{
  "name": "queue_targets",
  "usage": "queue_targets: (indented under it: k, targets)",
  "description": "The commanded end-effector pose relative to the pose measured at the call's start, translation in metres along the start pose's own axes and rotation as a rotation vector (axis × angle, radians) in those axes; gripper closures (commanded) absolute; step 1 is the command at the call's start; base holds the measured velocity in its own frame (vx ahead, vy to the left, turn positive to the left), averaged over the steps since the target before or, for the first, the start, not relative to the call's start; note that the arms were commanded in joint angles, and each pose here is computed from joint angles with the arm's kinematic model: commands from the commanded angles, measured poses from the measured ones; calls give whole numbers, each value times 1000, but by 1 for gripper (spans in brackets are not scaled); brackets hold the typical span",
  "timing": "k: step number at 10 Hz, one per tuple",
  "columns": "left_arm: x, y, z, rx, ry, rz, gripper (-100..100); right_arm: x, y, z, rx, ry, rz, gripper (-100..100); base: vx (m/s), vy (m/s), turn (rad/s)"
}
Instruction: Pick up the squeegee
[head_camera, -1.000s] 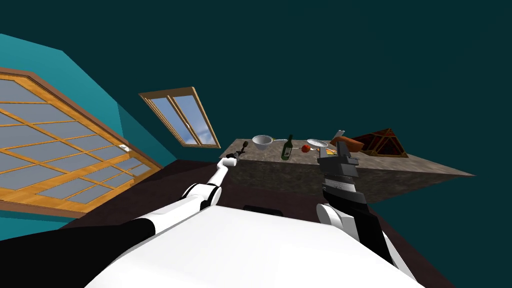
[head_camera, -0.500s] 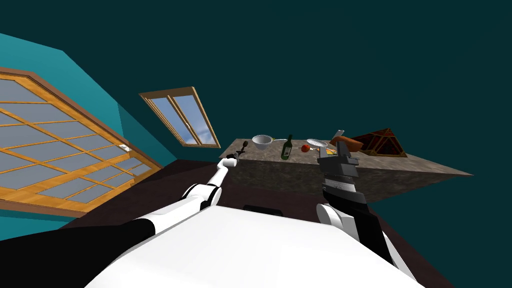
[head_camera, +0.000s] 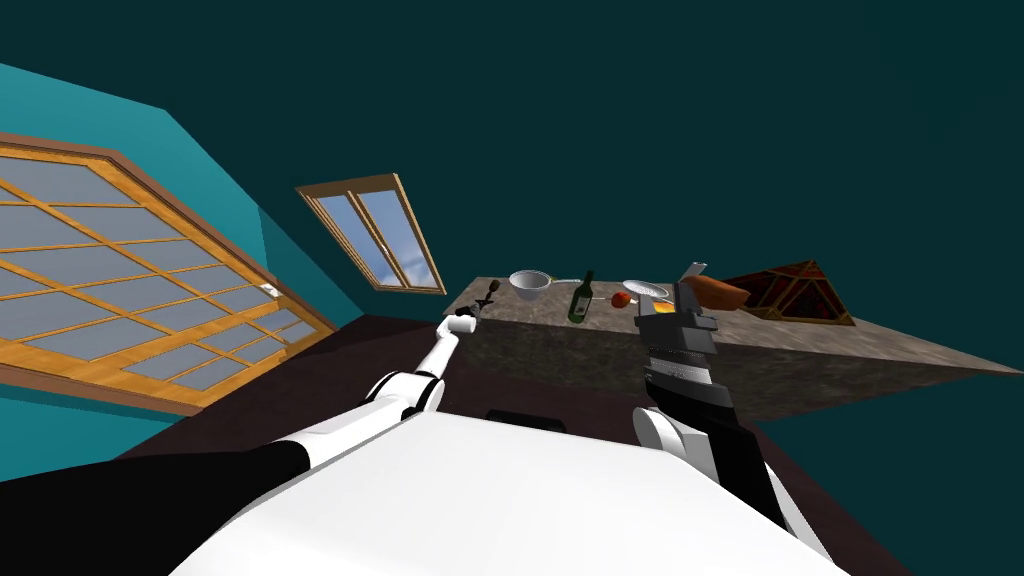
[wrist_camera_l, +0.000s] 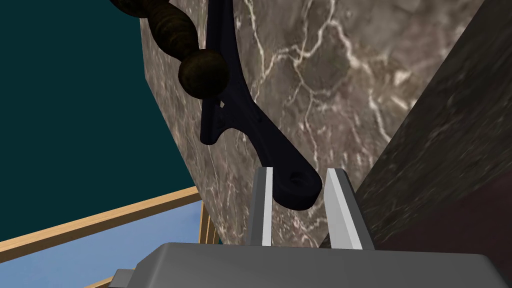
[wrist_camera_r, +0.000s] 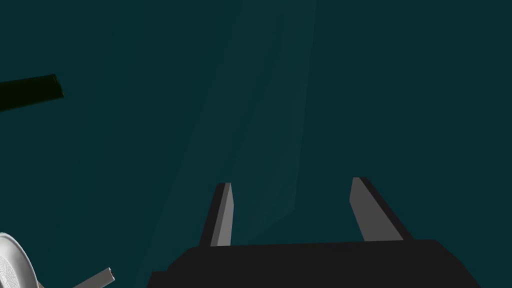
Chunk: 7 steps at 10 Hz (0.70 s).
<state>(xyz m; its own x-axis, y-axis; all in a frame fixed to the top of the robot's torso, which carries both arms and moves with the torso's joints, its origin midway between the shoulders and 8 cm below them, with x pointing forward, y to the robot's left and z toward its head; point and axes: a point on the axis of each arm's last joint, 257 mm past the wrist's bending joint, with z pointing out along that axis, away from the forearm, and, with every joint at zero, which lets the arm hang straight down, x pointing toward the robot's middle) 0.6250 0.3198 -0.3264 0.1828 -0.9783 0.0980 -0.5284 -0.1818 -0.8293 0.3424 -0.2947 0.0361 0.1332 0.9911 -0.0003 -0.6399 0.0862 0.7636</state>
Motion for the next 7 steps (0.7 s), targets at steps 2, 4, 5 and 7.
queue_targets:
  k: [2, 4, 5, 7]
  targets:
    - [15, 3, -6, -2, 18, 12, 100, 0, 0, 0, 0, 0, 0, 0, 14, 6, 76]
    - [28, 5, -13, -4, 34, 21, 100, 0, 0, 0, 0, 0, 0, 0, 22, 6, 111]
    - [35, 7, -16, -5, 42, 25, 100, 0, 0, 0, 0, 0, 0, 0, 24, 6, 103]
    - [31, 7, -14, -6, 37, 23, 0, 0, 0, 0, 0, 0, 0, 0, 6, 1, 8]
